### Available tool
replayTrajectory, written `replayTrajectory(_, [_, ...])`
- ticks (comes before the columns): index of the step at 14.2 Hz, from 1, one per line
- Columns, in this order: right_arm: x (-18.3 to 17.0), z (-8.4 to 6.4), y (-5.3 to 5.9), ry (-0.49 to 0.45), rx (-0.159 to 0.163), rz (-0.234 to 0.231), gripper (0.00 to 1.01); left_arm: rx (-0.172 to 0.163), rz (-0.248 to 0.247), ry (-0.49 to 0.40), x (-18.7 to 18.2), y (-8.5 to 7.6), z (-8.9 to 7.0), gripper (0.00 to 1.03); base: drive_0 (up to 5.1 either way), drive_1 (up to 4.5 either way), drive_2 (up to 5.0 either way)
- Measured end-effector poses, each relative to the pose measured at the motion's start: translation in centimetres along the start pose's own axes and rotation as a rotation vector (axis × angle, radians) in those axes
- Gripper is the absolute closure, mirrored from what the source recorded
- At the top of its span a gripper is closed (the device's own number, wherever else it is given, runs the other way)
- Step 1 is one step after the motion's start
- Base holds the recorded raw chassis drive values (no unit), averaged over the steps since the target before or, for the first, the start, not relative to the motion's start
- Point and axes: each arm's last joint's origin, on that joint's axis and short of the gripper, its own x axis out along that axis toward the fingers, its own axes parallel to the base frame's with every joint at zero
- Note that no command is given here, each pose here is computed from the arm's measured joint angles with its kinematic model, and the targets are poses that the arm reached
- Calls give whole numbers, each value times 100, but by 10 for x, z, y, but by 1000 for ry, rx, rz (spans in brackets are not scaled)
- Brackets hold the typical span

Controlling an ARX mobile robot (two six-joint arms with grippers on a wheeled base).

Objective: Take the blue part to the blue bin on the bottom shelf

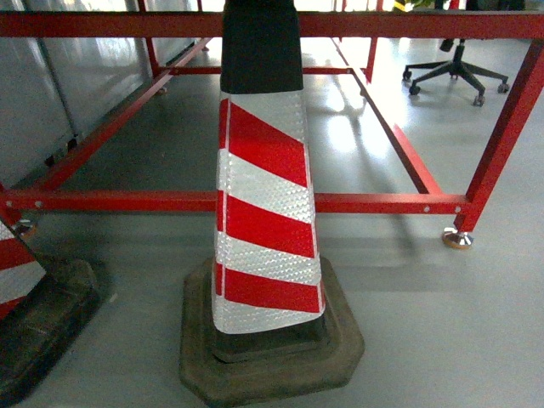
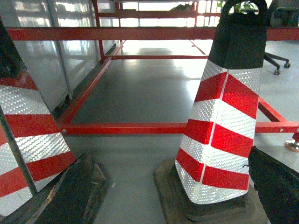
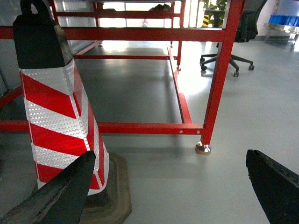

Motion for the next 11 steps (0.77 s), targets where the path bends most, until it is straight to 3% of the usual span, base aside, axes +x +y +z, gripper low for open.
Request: replayTrajectory(11, [0,0,0,0,0,0,3,0,0,0,0,0,0,5,0,0,0])
